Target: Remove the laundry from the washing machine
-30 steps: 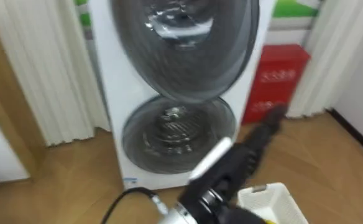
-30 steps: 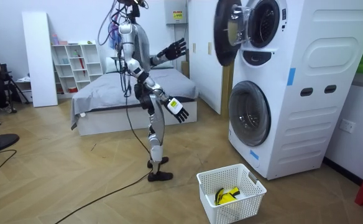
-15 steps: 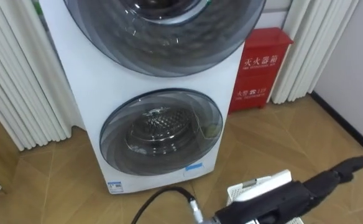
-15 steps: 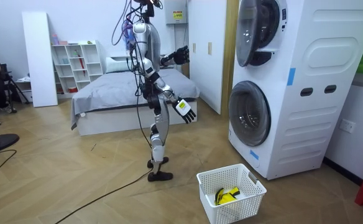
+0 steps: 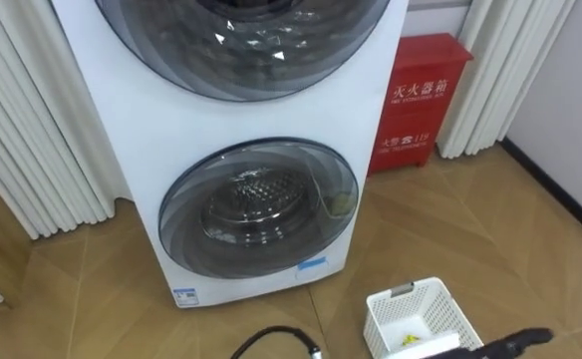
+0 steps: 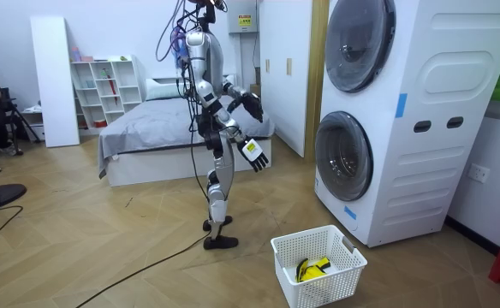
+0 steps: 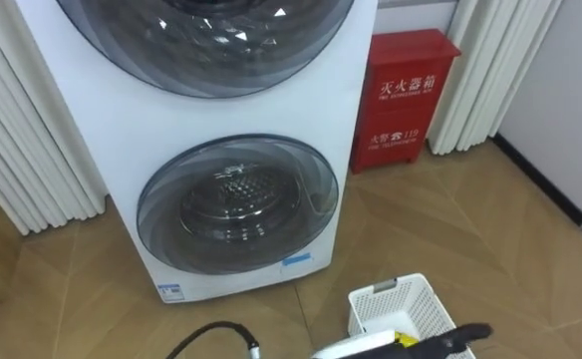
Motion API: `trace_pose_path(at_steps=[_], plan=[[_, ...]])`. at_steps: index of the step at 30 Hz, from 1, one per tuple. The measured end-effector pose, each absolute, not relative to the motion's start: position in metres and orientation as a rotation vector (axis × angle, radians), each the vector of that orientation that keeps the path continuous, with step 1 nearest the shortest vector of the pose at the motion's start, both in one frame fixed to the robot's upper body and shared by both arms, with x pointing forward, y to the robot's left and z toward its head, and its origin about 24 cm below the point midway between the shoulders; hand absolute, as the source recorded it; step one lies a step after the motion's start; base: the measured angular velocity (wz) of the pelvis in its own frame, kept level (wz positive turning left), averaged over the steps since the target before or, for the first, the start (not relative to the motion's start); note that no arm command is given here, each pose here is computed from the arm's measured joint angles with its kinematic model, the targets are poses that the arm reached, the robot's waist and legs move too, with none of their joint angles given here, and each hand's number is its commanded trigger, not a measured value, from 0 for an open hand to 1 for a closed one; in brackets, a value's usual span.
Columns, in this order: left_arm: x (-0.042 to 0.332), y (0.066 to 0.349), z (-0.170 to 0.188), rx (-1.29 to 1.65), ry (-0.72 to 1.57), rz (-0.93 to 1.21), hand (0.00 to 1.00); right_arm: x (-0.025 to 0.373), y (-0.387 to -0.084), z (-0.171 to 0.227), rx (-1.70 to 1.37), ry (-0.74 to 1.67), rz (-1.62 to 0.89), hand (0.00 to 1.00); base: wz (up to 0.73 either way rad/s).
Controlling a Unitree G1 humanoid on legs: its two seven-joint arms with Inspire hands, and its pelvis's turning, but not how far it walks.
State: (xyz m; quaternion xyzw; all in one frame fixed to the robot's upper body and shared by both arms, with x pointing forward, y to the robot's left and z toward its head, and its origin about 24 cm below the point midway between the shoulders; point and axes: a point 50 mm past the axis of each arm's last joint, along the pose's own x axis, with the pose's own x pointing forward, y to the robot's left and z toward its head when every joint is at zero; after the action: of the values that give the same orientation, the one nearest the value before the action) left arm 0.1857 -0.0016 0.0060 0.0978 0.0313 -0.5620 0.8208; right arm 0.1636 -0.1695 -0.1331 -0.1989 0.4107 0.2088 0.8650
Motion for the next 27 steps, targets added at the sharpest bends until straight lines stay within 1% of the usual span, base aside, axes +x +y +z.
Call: trace_pose_path(at_steps=[2, 3, 5, 6, 8, 9, 11, 12, 14, 15, 16, 17, 18, 19, 20, 22, 25, 27], plan=[[0.192, 0.025, -0.019, 0.299, 0.168, -1.078, 0.00, 0.161, -0.176, -0.134, -0.399, 0.875, 0.407, 0.00, -0.09], [0.193, 0.033, -0.026, 0.319, 0.197, -1.036, 0.00, 0.160, -0.178, -0.134, -0.395, 0.880, 0.395, 0.00, -0.04], [0.188, 0.077, -0.067, 0.408, 0.382, -0.834, 0.00, 0.148, -0.189, -0.138, -0.366, 0.913, 0.330, 0.00, 0.00], [0.184, 0.090, -0.078, 0.427, 0.440, -0.777, 0.00, 0.143, -0.192, -0.139, -0.364, 0.924, 0.318, 0.00, 0.00], [0.160, 0.143, -0.113, 0.522, 0.655, -0.589, 0.00, 0.124, -0.198, -0.145, -0.362, 0.973, 0.286, 0.00, 0.04], [0.153, 0.156, -0.120, 0.538, 0.707, -0.543, 0.00, 0.120, -0.200, -0.146, -0.364, 0.984, 0.285, 0.00, 0.16], [0.125, 0.199, -0.138, 0.562, 0.873, -0.336, 0.00, 0.113, -0.207, -0.149, -0.343, 1.021, 0.244, 0.00, 0.16], [0.118, 0.211, -0.140, 0.570, 0.904, -0.278, 0.00, 0.110, -0.209, -0.150, -0.336, 1.031, 0.229, 0.00, 0.08], [0.086, 0.244, -0.147, 0.565, 1.024, -0.060, 0.00, 0.099, -0.217, -0.152, -0.284, 1.067, 0.164, 0.00, 0.07], [0.077, 0.251, -0.149, 0.569, 1.056, -0.014, 0.00, 0.097, -0.219, -0.153, -0.276, 1.076, 0.151, 0.00, 0.08], [0.057, 0.264, -0.151, 0.584, 1.132, 0.057, 0.00, 0.094, -0.222, -0.154, -0.255, 1.090, 0.124, 0.00, 0.04], [0.047, 0.267, -0.152, 0.593, 1.170, 0.080, 0.00, 0.091, -0.223, -0.155, -0.234, 1.101, 0.104, 0.00, 0.05], [0.030, 0.274, -0.153, 0.609, 1.241, 0.117, 0.00, 0.084, -0.224, -0.157, -0.196, 1.128, 0.074, 0.00, 0.04], [0.011, 0.275, -0.155, 0.597, 1.311, 0.143, 0.00, 0.078, -0.225, -0.160, -0.165, 1.154, 0.049, 0.00, 0.07], [-0.005, 0.273, -0.157, 0.578, 1.372, 0.169, 0.00, 0.071, -0.226, -0.161, -0.117, 1.170, 0.009, 0.00, 0.08], [-0.022, 0.263, -0.160, 0.529, 1.452, 0.198, 0.00, 0.061, -0.226, -0.164, -0.045, 1.202, -0.062, 0.00, 0.13], [-0.036, 0.243, -0.166, 0.457, 1.536, 0.204, 0.00, 0.047, -0.227, -0.168, 0.049, 1.247, -0.150, 0.00, 0.16], [-0.036, 0.236, -0.168, 0.430, 1.552, 0.206, 0.00, 0.043, -0.225, -0.169, 0.090, 1.258, -0.191, 0.00, 0.18]])
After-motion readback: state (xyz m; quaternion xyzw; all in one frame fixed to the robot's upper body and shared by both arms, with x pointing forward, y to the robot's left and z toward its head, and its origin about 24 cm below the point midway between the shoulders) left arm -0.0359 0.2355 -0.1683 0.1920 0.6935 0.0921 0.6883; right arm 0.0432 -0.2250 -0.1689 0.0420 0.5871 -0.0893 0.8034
